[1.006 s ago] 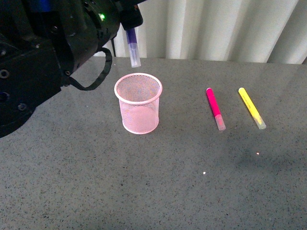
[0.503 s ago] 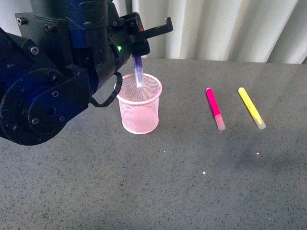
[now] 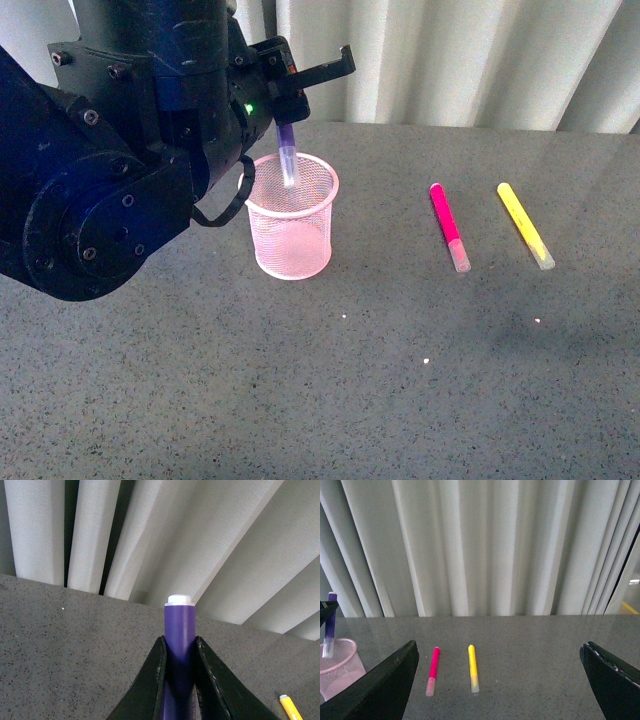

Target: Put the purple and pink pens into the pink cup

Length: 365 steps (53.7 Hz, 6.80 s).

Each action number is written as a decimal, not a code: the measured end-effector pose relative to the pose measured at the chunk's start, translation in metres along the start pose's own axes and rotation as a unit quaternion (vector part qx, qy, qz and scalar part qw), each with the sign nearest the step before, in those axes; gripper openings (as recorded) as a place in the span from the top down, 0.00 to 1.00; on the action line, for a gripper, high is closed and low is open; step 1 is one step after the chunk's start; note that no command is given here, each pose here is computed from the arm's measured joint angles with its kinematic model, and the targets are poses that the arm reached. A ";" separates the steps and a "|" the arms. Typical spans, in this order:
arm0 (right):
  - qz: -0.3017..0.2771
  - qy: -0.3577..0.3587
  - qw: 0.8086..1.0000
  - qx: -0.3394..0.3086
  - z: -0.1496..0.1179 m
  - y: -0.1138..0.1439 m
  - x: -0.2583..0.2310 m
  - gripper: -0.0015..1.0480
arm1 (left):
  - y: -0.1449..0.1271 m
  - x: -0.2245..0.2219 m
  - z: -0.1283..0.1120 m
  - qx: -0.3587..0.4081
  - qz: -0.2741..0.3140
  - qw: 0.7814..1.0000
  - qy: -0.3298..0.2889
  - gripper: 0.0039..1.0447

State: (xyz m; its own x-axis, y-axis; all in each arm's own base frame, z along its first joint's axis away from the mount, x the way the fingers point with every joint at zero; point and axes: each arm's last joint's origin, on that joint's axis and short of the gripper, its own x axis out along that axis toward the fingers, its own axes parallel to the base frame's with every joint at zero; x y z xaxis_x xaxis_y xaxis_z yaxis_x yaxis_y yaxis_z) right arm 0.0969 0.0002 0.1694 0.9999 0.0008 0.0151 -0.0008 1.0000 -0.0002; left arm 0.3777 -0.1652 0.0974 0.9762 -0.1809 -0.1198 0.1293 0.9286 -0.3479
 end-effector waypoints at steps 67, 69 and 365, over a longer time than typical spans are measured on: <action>-0.001 0.000 1.000 0.000 0.000 0.000 0.000 0.07 | 0.053 -0.150 0.094 0.165 0.074 0.981 -0.064 0.47; 0.000 0.000 1.000 0.000 0.000 0.000 0.000 0.07 | 0.057 -0.159 0.096 0.164 0.075 0.981 -0.074 0.54; 0.060 0.428 0.901 0.048 -0.148 0.121 0.349 0.85 | 0.093 -0.312 0.069 0.169 0.077 0.979 -0.079 0.06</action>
State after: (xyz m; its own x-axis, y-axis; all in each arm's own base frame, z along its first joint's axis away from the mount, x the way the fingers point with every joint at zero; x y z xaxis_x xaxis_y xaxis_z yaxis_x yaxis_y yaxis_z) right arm 0.4477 0.1210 0.0266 0.6380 0.1494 -0.7554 -0.0705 0.9882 0.1359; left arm 0.0973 -0.0002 0.1667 1.0000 -0.0019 0.0071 0.0019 1.0000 -0.0055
